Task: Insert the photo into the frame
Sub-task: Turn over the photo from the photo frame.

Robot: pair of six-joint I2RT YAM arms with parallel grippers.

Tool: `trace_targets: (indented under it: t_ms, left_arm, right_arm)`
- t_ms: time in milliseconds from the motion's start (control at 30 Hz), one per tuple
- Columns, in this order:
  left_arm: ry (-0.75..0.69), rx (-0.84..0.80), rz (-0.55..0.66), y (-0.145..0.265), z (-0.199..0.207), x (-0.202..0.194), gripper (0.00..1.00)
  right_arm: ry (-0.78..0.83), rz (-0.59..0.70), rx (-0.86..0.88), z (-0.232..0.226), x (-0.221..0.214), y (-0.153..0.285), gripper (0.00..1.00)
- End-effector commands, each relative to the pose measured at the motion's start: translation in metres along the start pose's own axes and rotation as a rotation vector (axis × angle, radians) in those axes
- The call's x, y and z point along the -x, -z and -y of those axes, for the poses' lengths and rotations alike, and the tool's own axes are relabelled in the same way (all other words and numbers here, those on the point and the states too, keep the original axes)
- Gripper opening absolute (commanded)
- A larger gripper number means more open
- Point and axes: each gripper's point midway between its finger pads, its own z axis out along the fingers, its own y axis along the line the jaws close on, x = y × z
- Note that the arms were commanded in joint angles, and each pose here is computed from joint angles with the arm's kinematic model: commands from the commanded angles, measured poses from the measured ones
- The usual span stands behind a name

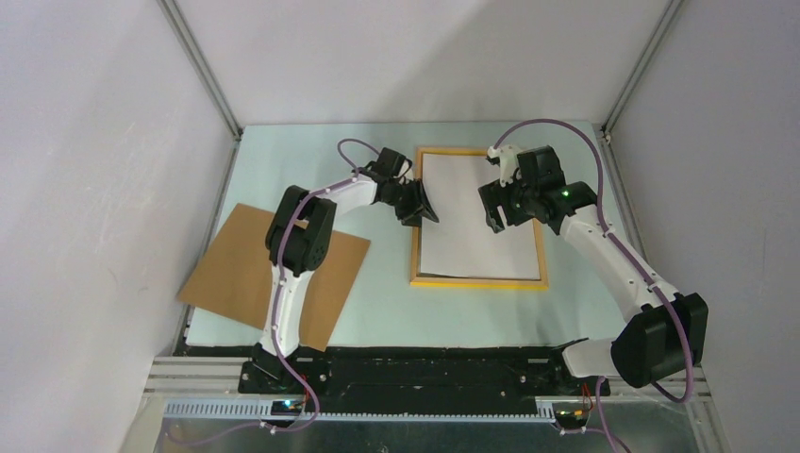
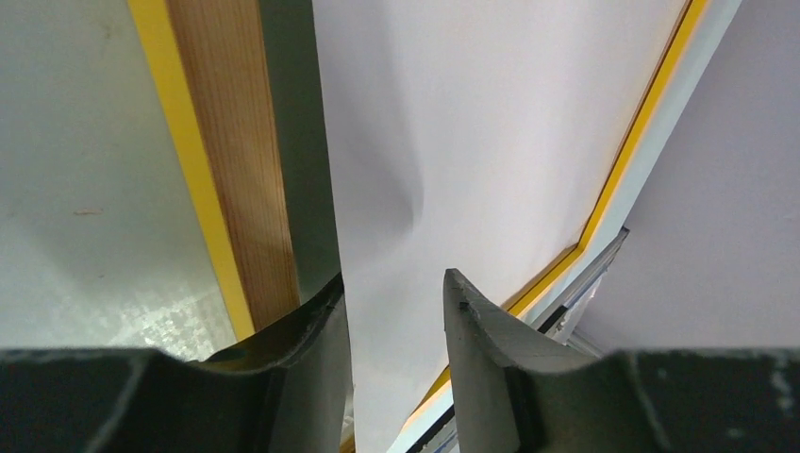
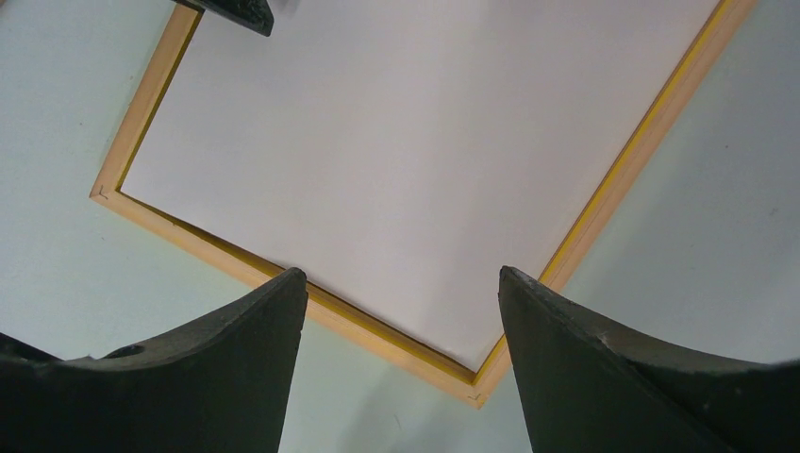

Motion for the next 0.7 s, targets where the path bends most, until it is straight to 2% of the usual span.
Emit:
trace_targets:
  t_ms: [0, 267, 400, 500, 667]
  left_arm:
    - [-0.072, -0.028, 0.076, 0.028, 0.023, 0.013, 0.45]
    - [-0.092, -0.011, 0.129, 0.048, 0.021, 0.020, 0.48]
    - [-0.127, 0.006, 0.189, 0.070, 0.020, 0.029, 0.63]
    - [-0.163, 0.032, 0.242, 0.091, 0.016, 0.038, 0.78]
    - [-0.284, 0.105, 0.377, 0.140, 0.007, 0.057, 0.85]
  right_arm:
    - [-0.014, 0.056, -0.001, 0.001, 0.011, 0.007, 0.79]
    - [-0.012, 0.051, -0.006, 0.003, 0.011, 0.005, 0.78]
    - [-0.006, 0.048, -0.019, 0.007, 0.012, -0.001, 0.79]
    - [0.012, 0.040, -0.013, 0.008, 0.009, -0.008, 0.79]
    - [0.068, 0.018, 0.060, -0.003, -0.001, -0.038, 0.78]
